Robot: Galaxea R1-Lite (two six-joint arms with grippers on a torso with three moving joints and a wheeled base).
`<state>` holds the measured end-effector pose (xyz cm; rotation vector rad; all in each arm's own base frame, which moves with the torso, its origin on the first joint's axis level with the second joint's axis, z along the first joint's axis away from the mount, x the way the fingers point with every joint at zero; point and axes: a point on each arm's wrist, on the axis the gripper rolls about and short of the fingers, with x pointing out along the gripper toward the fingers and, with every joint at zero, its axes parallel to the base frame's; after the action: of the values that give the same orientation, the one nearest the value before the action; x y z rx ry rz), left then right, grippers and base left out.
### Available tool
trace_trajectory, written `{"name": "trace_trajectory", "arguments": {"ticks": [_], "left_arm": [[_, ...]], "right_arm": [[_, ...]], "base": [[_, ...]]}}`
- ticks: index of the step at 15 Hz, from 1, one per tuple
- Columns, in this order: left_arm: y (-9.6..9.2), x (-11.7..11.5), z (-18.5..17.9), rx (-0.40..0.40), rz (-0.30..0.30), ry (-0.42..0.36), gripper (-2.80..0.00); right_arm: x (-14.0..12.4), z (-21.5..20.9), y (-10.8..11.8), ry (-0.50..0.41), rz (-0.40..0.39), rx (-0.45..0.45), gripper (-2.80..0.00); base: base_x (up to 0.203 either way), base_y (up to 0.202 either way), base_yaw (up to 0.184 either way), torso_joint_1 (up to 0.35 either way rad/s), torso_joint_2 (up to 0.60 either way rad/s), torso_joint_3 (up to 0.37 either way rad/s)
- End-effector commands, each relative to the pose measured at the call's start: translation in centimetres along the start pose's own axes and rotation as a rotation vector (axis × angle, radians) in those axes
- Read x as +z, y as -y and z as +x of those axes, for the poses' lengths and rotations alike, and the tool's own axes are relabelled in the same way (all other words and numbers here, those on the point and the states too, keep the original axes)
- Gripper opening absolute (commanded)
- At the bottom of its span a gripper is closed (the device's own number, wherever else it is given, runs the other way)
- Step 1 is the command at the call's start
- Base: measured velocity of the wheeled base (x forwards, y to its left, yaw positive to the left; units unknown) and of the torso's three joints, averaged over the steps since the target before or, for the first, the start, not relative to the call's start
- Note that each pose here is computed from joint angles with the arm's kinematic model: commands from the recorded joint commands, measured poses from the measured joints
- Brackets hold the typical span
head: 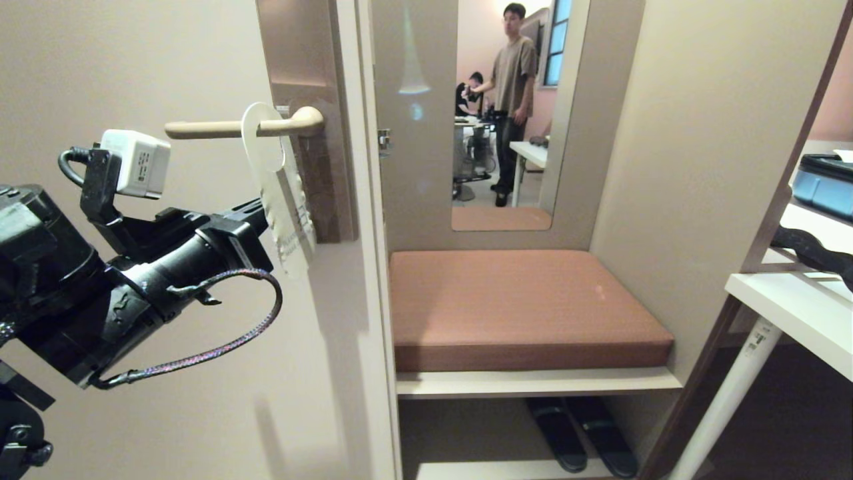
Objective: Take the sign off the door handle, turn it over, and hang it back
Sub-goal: Hang the sign back with the other side facing out
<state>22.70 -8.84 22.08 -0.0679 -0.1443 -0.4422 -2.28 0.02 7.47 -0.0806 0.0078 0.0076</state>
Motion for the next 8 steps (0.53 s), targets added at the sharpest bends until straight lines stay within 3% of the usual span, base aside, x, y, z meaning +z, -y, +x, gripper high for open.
{"name": "trace_trajectory", "arguments": {"ticks": [1, 8], "left_arm": [[0.3, 0.4, 0.1, -0.014, 0.001, 0.020, -2.80], [1.6, 0.6, 0.1, -0.066, -0.007, 0.036, -2.80]], "right_arm": [[0.0, 0.0, 0.0, 0.000, -0.001, 0.000, -2.80], [0.0, 0.0, 0.0, 0.000, -0.001, 0.000, -2.80]], "base": [[0.000, 0.000, 0.000, 0.000, 0.00, 0.000], [0.000, 0.000, 0.000, 0.000, 0.00, 0.000]]}}
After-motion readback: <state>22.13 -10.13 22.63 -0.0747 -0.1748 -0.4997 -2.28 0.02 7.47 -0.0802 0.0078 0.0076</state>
